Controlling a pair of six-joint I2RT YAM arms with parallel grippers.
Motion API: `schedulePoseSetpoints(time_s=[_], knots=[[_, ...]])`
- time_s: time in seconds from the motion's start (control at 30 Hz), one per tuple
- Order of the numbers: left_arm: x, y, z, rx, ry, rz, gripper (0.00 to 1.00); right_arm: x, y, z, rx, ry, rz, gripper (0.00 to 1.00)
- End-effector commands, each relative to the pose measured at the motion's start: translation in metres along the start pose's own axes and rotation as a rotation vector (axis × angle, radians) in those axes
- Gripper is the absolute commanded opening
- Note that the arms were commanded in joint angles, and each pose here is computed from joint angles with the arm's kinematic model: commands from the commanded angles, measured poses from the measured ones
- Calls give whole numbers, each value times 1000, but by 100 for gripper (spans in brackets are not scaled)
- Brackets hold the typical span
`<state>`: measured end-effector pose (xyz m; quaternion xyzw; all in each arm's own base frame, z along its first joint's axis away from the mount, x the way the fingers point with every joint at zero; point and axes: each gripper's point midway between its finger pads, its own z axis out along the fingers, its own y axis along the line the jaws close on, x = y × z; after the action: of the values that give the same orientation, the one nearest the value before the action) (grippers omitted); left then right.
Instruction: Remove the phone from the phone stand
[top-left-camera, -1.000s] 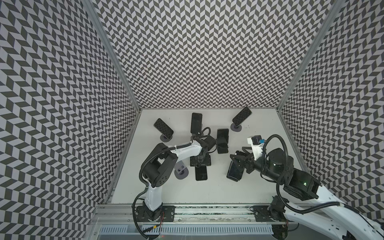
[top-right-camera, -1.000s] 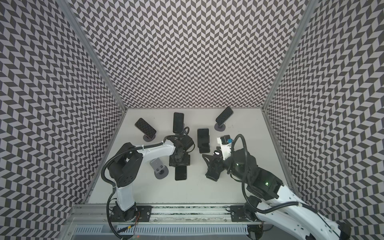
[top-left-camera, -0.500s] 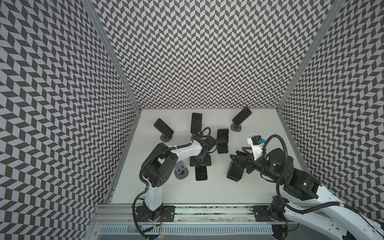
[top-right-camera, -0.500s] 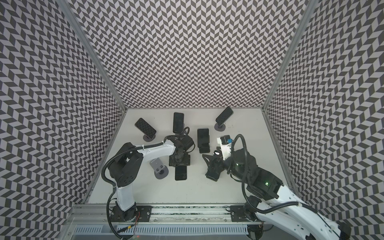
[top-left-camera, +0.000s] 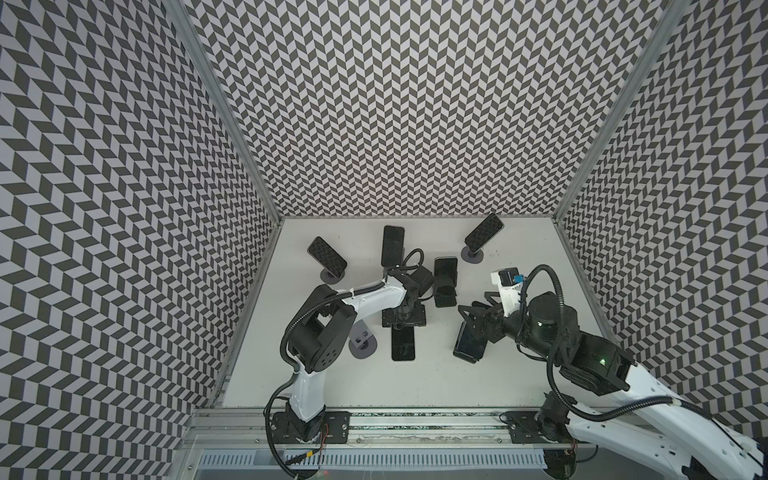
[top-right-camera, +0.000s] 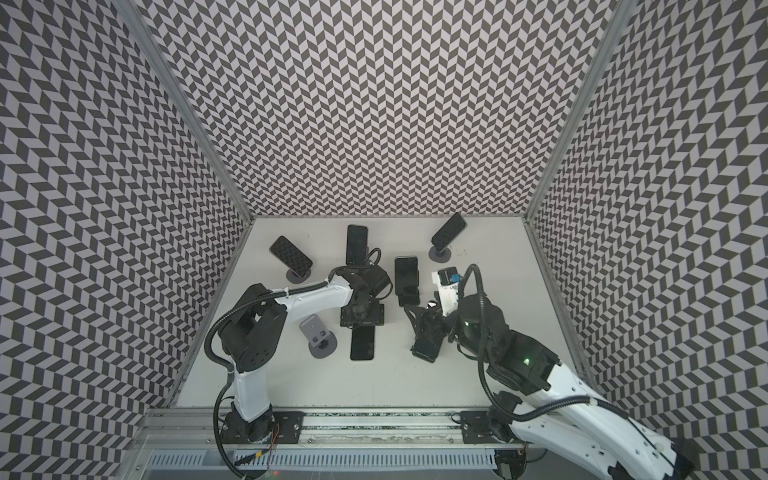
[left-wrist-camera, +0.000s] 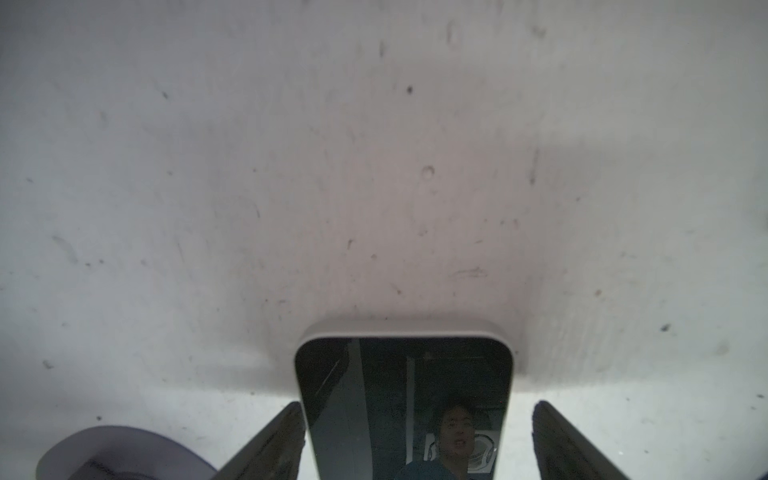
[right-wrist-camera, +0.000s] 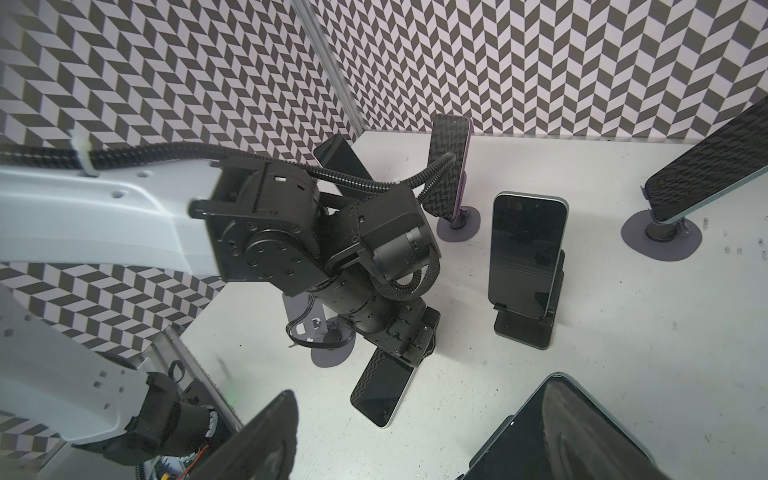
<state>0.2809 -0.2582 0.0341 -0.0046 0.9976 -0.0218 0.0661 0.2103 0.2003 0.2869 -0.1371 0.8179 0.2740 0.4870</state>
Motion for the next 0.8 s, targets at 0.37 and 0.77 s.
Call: schedulePoseSetpoints(time_s=[0.37, 0.77], knots=[[-52, -11, -119, 135, -385, 60, 86, -38, -17, 1, 174, -59, 163, 84], [-57, -17, -206, 318, -760, 317, 86, -23, -16, 28, 232, 64, 222, 81]])
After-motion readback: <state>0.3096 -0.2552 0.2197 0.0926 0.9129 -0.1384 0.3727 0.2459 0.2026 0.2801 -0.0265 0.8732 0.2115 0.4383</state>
